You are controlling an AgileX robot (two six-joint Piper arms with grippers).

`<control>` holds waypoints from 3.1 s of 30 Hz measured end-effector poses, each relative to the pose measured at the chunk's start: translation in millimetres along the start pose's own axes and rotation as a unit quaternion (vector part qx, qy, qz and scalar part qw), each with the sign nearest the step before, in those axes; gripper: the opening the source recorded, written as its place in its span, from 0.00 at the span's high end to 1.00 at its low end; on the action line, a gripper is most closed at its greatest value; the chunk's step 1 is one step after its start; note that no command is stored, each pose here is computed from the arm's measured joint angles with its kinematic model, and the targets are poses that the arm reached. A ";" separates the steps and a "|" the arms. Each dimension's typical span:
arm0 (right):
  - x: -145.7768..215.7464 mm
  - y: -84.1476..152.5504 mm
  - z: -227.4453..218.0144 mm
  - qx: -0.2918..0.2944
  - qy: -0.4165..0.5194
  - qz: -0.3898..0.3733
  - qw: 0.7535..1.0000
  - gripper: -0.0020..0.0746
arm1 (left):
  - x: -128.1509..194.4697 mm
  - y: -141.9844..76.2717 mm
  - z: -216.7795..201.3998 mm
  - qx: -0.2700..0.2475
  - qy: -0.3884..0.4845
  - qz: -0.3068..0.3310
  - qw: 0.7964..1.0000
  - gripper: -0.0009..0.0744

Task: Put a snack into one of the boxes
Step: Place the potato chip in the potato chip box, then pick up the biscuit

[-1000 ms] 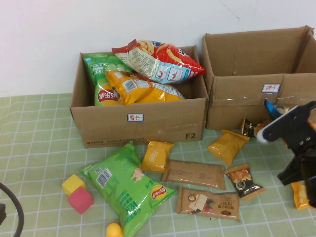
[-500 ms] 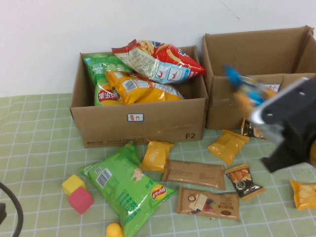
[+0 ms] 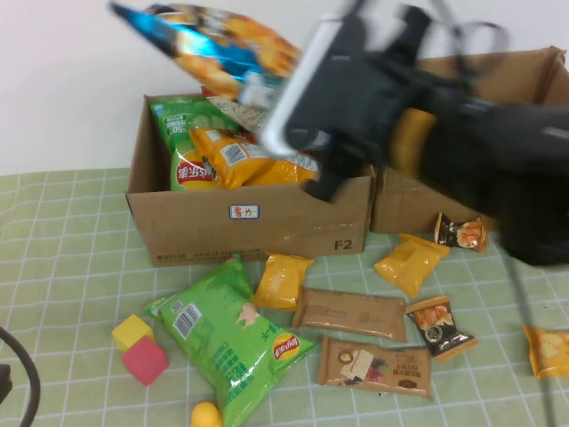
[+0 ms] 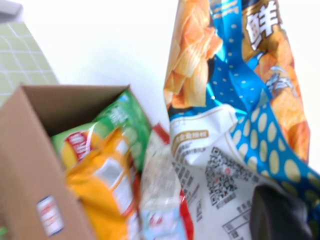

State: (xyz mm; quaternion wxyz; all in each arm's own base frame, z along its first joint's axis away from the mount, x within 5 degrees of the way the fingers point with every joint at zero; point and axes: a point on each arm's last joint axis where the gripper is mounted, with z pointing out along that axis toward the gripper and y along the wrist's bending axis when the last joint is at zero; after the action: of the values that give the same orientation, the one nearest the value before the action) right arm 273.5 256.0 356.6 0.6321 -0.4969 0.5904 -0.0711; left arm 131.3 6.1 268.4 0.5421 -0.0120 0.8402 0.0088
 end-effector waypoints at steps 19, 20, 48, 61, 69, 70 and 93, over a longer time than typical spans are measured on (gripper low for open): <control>84.2 49.8 179.0 -0.016 0.076 0.082 0.994 0.89 | 0.1 -0.6 0.0 0.003 0.000 -0.011 1.000 0.99; 85.4 47.7 179.2 -0.012 0.077 0.100 0.992 0.87 | 0.1 -0.6 0.0 0.003 0.000 -0.011 1.000 0.99; -2.8 36.6 53.3 -0.040 0.042 0.369 0.928 0.79 | 1.8 -0.9 0.0 0.005 0.010 -0.011 1.000 0.99; 73.5 90.2 -107.1 -0.167 0.083 0.319 0.929 0.97 | 1.7 -1.6 0.0 0.009 0.009 -0.024 1.000 0.99; 73.6 119.3 -157.3 -0.351 0.036 0.349 0.868 0.98 | 1.6 -1.9 0.0 0.010 0.009 -0.029 0.999 0.99; 74.3 120.1 -158.0 -0.356 0.040 0.354 0.864 0.98 | 1.6 -2.0 0.0 0.011 0.009 -0.030 0.999 0.99; 149.8 33.5 -136.6 0.085 0.428 0.088 0.896 0.98 | 2.2 -2.5 -0.1 0.013 0.013 -0.037 0.999 0.99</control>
State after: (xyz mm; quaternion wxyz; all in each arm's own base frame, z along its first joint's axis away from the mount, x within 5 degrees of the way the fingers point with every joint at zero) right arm 189.1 96.9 257.5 0.3622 -0.3088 0.8366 -0.2712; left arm 130.5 3.6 266.4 0.5316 -0.0363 0.8459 -0.0230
